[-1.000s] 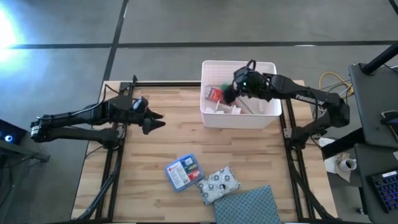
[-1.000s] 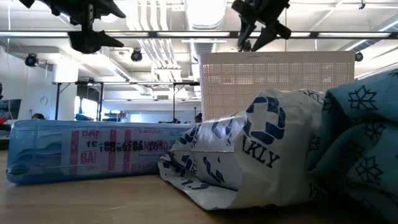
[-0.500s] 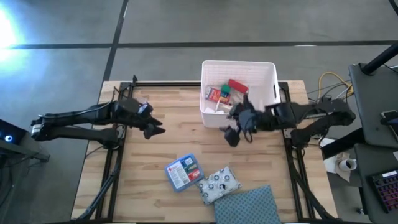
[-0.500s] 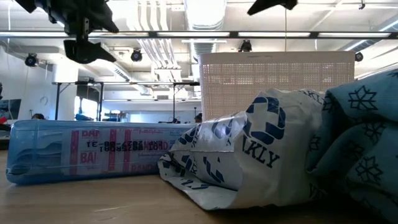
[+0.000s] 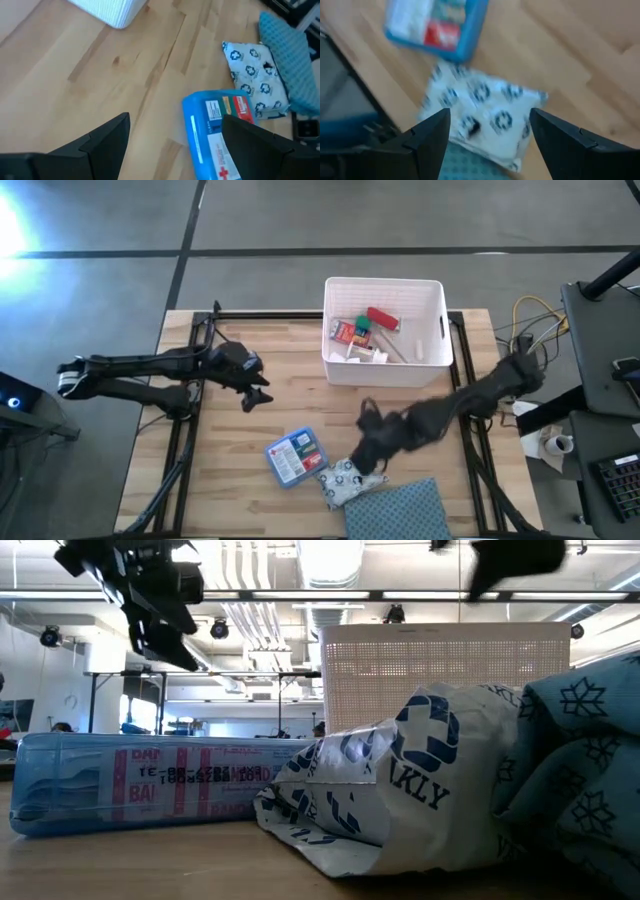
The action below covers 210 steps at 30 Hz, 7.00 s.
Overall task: Pick & place medical supplies in basket/bin
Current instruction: Put the white mailer bag into the white bin
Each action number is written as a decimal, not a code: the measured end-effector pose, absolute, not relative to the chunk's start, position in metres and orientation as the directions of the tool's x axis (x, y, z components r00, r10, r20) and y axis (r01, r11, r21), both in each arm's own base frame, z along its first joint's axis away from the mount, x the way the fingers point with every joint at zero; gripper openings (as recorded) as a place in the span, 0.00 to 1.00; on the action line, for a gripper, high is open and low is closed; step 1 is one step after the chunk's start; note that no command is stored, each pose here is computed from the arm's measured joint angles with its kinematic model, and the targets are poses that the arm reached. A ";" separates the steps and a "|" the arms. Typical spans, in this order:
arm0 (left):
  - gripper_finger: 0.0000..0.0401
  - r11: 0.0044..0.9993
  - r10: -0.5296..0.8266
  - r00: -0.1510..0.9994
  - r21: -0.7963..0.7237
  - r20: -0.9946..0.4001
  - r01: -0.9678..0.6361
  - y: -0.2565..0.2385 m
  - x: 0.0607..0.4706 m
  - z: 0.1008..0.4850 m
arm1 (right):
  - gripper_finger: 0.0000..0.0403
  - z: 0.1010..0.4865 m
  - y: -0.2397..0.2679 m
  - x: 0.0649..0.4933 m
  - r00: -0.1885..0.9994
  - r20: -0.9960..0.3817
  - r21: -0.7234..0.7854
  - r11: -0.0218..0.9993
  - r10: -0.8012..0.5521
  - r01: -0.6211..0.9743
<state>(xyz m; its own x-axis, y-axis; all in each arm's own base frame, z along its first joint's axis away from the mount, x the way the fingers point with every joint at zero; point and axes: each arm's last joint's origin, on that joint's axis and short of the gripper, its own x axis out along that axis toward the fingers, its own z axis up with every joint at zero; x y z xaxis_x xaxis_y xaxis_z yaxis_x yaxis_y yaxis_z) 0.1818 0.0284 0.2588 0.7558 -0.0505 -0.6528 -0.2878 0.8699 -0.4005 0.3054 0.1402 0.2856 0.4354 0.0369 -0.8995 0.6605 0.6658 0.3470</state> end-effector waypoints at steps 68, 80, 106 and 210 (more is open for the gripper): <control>0.64 0.918 -0.278 0.562 -0.388 -0.779 -0.083 -0.074 0.381 0.185 | 0.60 0.147 0.204 0.283 0.431 -0.898 0.159 0.846 -0.091 0.509; 0.64 0.918 -0.277 0.561 -0.387 -0.780 -0.084 -0.074 0.380 0.185 | 0.60 0.194 0.185 0.334 0.567 -0.815 0.138 0.912 -0.117 0.386; 0.64 0.918 -0.301 0.537 -0.392 -0.788 -0.060 -0.082 0.367 0.199 | 0.59 0.193 0.192 0.328 0.394 -0.883 0.470 0.483 0.257 0.739; 0.64 0.917 -0.325 0.420 -0.391 -0.847 -0.079 -0.079 0.319 0.119 | 0.67 0.133 0.196 0.309 0.723 -0.691 0.723 -0.024 -0.020 0.690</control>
